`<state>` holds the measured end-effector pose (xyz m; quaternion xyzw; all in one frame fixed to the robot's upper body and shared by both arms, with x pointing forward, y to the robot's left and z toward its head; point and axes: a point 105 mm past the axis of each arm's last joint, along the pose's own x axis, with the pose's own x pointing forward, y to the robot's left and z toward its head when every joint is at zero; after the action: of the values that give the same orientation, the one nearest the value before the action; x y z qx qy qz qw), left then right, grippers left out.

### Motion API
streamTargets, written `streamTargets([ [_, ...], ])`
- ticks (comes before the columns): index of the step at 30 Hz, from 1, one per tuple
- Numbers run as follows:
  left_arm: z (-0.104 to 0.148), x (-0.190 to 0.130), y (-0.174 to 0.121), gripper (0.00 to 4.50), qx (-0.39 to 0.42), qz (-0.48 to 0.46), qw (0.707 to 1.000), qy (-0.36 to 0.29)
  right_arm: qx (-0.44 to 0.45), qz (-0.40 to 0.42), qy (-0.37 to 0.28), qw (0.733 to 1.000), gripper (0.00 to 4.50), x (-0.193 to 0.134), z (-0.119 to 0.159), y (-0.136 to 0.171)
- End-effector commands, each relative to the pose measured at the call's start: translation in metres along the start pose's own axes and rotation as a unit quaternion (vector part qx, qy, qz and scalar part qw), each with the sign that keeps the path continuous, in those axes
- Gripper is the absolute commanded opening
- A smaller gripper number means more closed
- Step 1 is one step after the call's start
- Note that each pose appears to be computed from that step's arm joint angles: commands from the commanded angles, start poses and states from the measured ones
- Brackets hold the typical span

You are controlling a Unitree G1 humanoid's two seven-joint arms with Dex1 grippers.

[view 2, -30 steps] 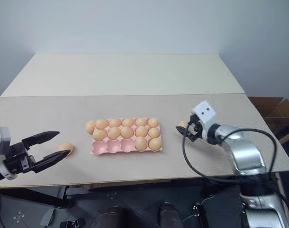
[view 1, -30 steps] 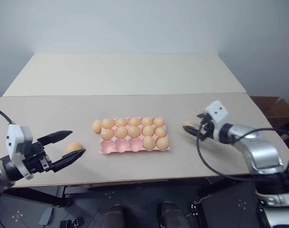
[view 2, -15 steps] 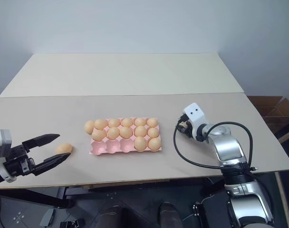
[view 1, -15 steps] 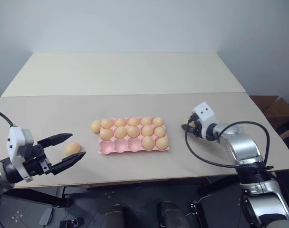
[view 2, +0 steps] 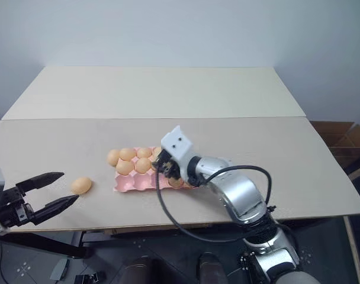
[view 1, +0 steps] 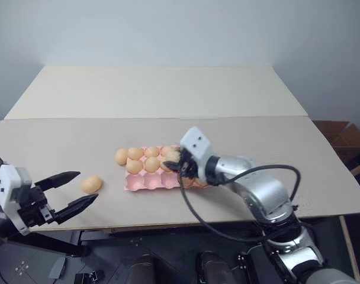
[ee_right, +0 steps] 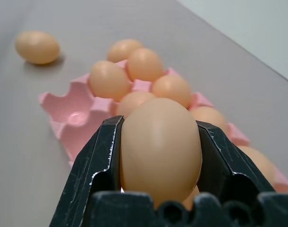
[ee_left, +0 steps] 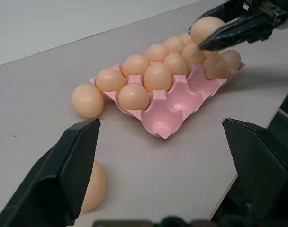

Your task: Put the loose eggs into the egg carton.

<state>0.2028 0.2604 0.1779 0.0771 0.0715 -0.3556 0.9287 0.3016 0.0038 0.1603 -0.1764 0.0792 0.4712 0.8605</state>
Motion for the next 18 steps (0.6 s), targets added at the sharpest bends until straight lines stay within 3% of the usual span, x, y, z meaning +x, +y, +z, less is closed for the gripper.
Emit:
streamTargets([
  [1,0.010,-0.002,-0.004,4.50,0.024,0.001,1.000,-0.009,-0.021,0.007,0.013,1.000,2.81,0.010,-0.008,0.008],
  [6,0.012,-0.004,-0.005,4.50,0.025,0.004,1.000,-0.008,-0.018,0.003,0.002,1.000,4.48,0.006,-0.003,0.005],
  [13,0.011,-0.008,0.000,4.50,0.028,0.022,0.999,-0.002,-0.009,-0.014,-0.066,0.998,4.48,-0.038,0.026,-0.015],
  [18,0.006,-0.015,0.006,4.50,0.028,0.050,0.998,0.008,-0.018,0.002,-0.075,0.997,4.48,-0.100,0.011,-0.030],
])
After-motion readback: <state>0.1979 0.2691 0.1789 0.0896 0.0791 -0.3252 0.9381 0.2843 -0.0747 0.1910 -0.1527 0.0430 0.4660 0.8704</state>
